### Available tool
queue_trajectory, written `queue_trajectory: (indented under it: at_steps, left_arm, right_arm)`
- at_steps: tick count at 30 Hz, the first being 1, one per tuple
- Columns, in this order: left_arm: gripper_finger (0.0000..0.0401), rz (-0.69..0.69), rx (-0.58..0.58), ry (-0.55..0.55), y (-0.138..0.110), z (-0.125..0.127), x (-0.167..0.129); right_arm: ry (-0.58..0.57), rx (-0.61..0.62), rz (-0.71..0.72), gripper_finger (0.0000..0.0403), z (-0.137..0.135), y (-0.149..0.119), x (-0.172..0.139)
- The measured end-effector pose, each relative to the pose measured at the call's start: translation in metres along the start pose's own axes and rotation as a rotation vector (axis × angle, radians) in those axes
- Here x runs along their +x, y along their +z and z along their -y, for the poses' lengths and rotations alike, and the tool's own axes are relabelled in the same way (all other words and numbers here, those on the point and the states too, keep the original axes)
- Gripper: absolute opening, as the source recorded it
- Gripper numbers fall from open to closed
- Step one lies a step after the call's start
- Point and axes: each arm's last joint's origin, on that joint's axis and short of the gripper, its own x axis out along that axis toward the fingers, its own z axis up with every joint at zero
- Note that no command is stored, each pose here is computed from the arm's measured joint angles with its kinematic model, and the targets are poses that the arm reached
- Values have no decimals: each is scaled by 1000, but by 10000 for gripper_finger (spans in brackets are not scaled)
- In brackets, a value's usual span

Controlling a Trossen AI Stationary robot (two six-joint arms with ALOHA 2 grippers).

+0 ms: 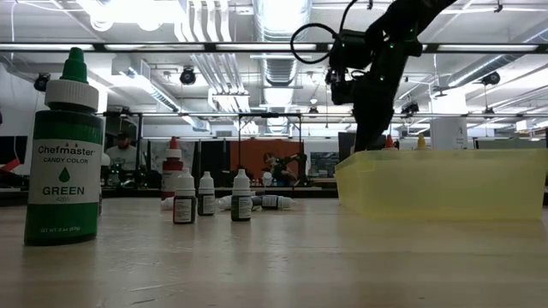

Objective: Pick & Place food coloring
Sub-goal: Put the big yellow food coloring bottle into the yellow bin, then put the big red food coloring bottle into the yellow bin

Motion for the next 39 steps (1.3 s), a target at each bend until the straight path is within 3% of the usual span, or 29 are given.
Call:
queue_trajectory:
  at_steps: [12, 24, 39]
  left_arm:
    - [204, 1, -1, 0, 0, 0, 0]
    - [204, 1, -1, 0, 0, 0, 0]
    - [204, 0, -1, 0, 0, 0, 0]
  right_arm:
    - [-21, -19, 35, 108, 1, 2, 1]
    - [-18, -19, 34, 185, 1, 2, 2]
    - [16, -14, 55, 198, -1, 8, -10]
